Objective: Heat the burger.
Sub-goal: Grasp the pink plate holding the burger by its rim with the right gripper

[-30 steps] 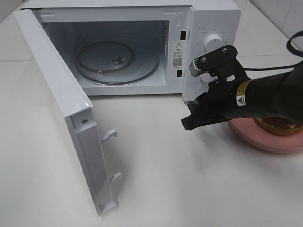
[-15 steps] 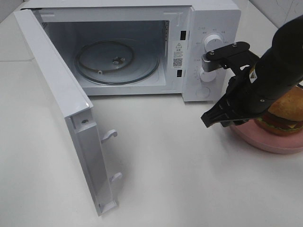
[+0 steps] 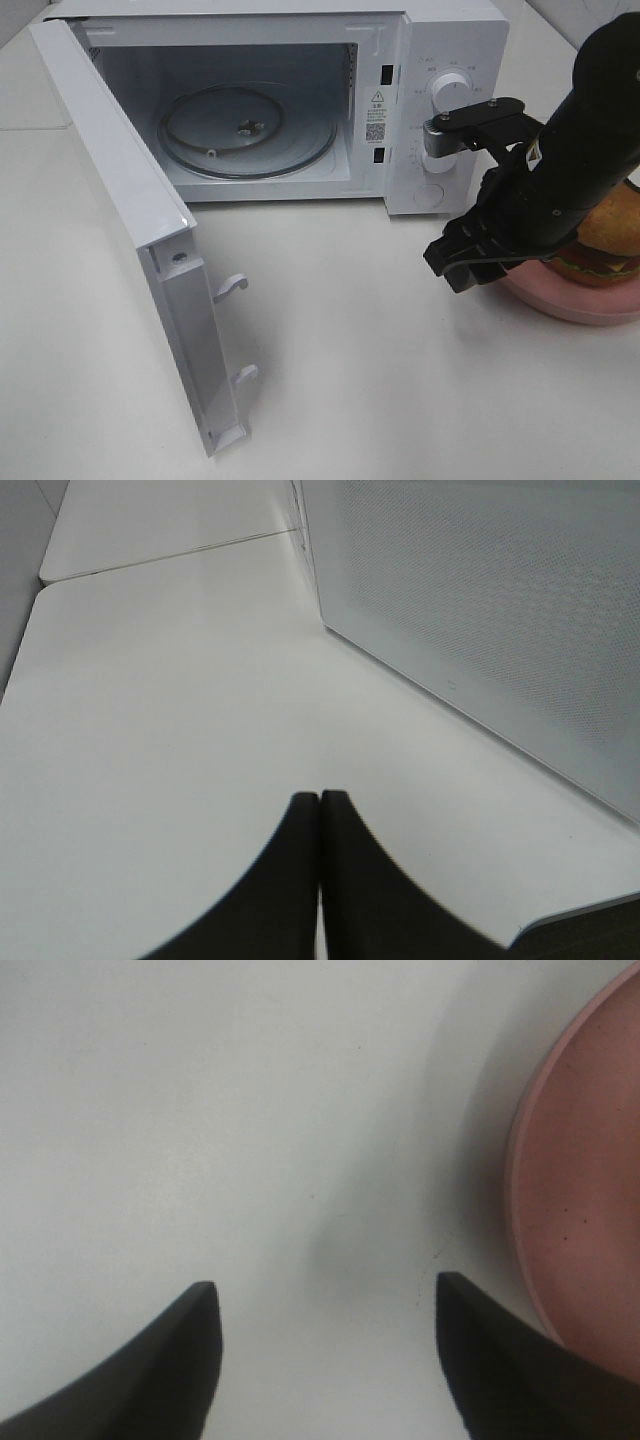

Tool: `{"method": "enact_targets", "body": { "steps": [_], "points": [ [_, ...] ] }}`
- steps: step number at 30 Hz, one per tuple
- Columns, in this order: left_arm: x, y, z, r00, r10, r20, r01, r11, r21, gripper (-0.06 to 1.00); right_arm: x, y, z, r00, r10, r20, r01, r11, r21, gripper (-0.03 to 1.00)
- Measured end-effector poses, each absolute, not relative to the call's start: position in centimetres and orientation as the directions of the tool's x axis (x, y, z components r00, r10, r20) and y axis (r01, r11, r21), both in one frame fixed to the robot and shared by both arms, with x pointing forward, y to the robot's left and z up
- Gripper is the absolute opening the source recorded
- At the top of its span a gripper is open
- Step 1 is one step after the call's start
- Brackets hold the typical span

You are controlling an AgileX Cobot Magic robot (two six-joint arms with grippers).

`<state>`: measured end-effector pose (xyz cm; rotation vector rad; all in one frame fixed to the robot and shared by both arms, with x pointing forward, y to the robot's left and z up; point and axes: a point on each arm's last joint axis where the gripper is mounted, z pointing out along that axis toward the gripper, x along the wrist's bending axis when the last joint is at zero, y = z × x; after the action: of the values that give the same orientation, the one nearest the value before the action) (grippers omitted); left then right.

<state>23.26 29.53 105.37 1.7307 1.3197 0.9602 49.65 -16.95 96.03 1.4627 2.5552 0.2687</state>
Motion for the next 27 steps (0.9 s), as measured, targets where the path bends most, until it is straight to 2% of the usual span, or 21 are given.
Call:
{"method": "enact_targets", "body": {
  "steps": [5, 9, 18, 27],
  "points": [
    [23.3, 29.5, 105.4, 0.189, 0.974, 0.123, 0.417, -0.193, 0.888, 0.0, 49.9, -17.2, 94.8, -0.513, 0.852, -0.107, 0.83, 0.524, 0.189, 0.72],
    [23.3, 29.5, 105.4, 0.189, 0.974, 0.123, 0.417, -0.193, 0.888, 0.0, 50.5, -17.4, 93.8, -0.522, 0.838, -0.157, 0.827, 0.543, 0.146, 0.73],
    [23.3, 29.5, 105.4, 0.189, 0.974, 0.123, 0.417, -0.193, 0.888, 0.0, 53.4, -17.1, 93.0, -0.504, 0.838, -0.21, 0.833, 0.535, 0.139, 0.73],
    [23.3, 29.5, 105.4, 0.189, 0.974, 0.123, 0.417, -0.193, 0.888, 0.0, 55.7, -18.4, 89.9, -0.466, 0.86, -0.209, 0.872, 0.486, 0.06, 0.73]
  ]
}}
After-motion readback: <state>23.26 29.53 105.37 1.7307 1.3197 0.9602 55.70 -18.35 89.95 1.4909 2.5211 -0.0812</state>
